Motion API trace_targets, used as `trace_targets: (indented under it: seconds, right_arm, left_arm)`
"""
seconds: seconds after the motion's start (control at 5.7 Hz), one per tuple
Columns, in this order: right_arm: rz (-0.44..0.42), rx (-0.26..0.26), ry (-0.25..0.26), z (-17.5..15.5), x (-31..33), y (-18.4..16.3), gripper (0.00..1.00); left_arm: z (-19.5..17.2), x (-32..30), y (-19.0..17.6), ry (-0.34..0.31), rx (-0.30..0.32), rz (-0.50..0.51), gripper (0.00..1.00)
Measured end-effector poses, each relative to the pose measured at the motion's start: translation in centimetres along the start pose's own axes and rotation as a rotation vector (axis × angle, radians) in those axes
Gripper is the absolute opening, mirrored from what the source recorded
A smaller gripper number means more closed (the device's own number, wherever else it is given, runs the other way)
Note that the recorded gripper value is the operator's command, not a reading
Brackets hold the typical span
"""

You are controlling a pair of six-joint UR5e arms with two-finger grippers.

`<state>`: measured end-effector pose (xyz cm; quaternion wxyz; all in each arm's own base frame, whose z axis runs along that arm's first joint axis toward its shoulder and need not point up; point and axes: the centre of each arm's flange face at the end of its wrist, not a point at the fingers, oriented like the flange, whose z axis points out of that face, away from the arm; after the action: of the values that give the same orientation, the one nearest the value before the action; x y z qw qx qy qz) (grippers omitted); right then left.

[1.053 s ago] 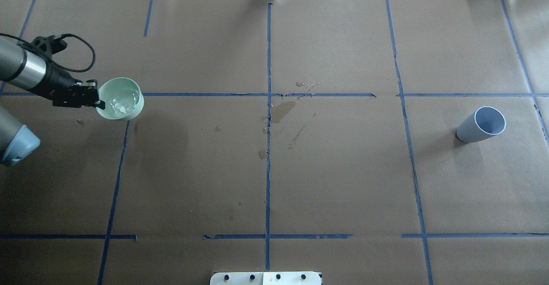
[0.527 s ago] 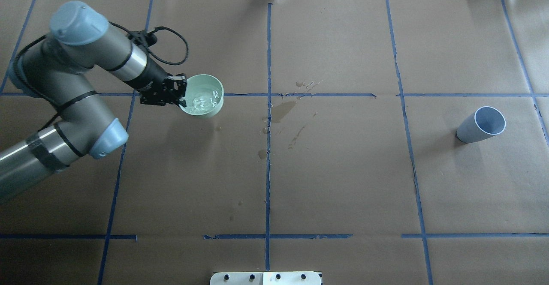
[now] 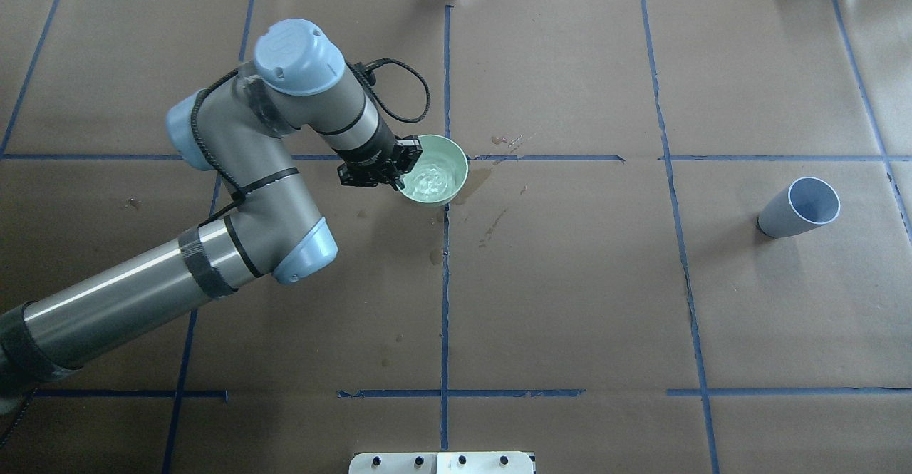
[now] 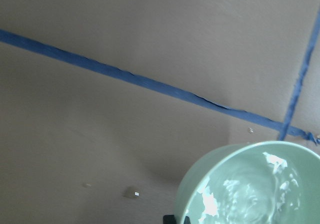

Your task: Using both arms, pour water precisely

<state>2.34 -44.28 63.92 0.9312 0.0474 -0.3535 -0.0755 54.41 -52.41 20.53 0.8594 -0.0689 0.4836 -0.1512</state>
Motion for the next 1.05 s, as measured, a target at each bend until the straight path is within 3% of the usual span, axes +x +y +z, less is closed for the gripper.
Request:
trace_targets:
  seconds: [0.7,0.88,1.05]
  right_arm:
    - [0.0,0.0,0.001,0.0,0.0,0.0,1.0]
    - [-0.001,0.0,0.001,0.0,0.0,0.0,1.0]
    - [-0.002,0.001,0.001,0.0,0.0,0.0,1.0]
  left_arm:
    - [2.9,0.8,1.7,-0.023,0.007,0.002,0.0]
    - [3.5,0.4,2.1,-0.019,0.001,0.009,0.04]
    - [3.9,0.0,2.3,-0.019,-0.004,0.013,0.17]
